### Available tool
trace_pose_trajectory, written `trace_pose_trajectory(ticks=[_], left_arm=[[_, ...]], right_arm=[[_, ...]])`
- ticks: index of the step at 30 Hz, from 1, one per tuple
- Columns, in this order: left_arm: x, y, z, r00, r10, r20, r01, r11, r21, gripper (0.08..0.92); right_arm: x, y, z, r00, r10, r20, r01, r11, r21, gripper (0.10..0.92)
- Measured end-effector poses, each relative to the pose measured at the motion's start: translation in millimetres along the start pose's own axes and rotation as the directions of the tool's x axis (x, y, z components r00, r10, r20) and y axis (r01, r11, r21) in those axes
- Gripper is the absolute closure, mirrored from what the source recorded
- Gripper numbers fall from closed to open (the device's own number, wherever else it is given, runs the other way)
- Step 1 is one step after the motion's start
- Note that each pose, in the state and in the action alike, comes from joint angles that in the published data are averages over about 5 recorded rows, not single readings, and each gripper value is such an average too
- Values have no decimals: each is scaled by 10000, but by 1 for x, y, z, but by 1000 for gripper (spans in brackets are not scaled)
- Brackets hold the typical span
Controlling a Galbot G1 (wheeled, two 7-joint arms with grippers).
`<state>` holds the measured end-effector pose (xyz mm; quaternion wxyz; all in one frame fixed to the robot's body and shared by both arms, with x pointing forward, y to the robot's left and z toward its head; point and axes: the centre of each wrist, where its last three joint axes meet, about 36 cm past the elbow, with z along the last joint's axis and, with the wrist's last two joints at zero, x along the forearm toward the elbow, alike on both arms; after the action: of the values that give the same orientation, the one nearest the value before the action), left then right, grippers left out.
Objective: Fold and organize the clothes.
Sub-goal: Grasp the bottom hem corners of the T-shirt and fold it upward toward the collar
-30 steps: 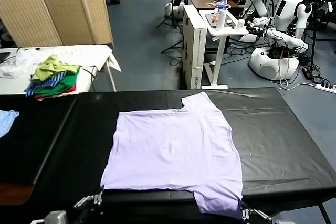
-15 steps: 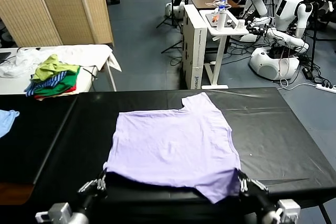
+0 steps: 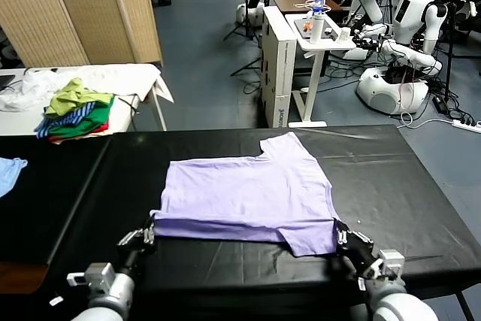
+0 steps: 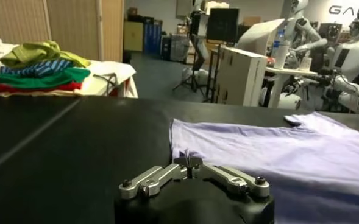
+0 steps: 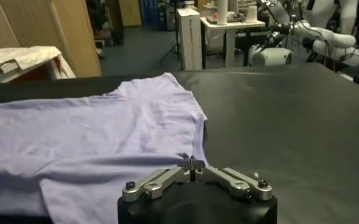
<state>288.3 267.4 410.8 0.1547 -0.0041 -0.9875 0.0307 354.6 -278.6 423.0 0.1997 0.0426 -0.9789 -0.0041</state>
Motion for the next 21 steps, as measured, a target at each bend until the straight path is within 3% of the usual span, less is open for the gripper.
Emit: trace_pose_trajectory(ticks=[18, 21], left_arm=[[-25, 15, 11, 9994, -89, -336, 75, 9990, -433, 853], [-29, 16, 11, 9994, -50, -332, 35, 9990, -453, 807]], right_arm=[[-25, 1, -4, 9993, -377, -27, 377, 9993, 65, 877], [-20, -1, -5, 9985, -554, -2, 554, 9984, 90, 791]])
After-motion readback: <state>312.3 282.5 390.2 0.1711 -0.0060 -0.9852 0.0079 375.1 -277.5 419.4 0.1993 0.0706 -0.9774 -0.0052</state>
